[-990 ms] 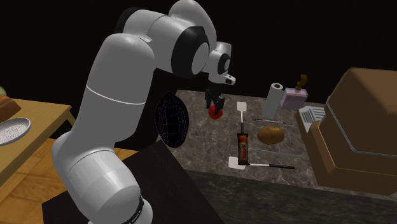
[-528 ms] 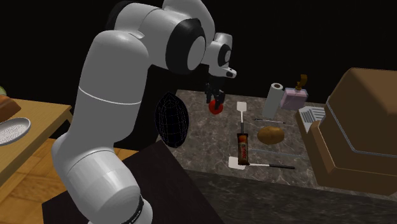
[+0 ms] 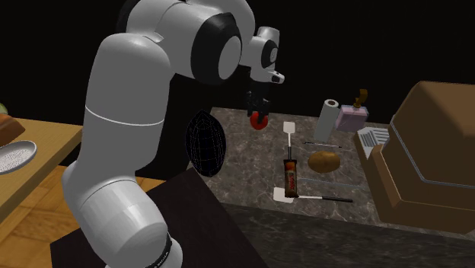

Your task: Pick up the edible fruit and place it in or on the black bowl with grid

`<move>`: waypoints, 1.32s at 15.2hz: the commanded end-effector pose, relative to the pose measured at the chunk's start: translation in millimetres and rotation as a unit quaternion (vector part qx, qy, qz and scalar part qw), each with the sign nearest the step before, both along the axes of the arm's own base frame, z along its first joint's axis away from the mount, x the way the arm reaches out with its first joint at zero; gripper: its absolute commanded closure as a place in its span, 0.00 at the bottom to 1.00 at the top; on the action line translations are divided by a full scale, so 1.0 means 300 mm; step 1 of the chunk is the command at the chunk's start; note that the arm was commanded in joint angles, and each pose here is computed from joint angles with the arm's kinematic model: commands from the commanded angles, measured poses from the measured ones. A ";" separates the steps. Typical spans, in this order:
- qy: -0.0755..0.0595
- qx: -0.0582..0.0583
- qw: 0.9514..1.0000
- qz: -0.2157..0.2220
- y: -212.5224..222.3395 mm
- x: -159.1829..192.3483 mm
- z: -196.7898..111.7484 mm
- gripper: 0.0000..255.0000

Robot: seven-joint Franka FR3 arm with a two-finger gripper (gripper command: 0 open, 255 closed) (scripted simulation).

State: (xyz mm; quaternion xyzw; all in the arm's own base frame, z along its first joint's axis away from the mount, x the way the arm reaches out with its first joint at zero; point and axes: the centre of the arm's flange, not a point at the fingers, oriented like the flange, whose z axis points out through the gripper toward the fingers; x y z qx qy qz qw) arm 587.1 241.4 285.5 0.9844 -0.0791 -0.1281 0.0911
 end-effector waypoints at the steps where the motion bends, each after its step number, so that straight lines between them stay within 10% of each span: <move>1: 0.000 0.000 1.000 0.000 -0.004 0.000 0.034 1.00; 20: 0.000 0.000 1.000 0.000 0.425 -0.556 0.133 1.00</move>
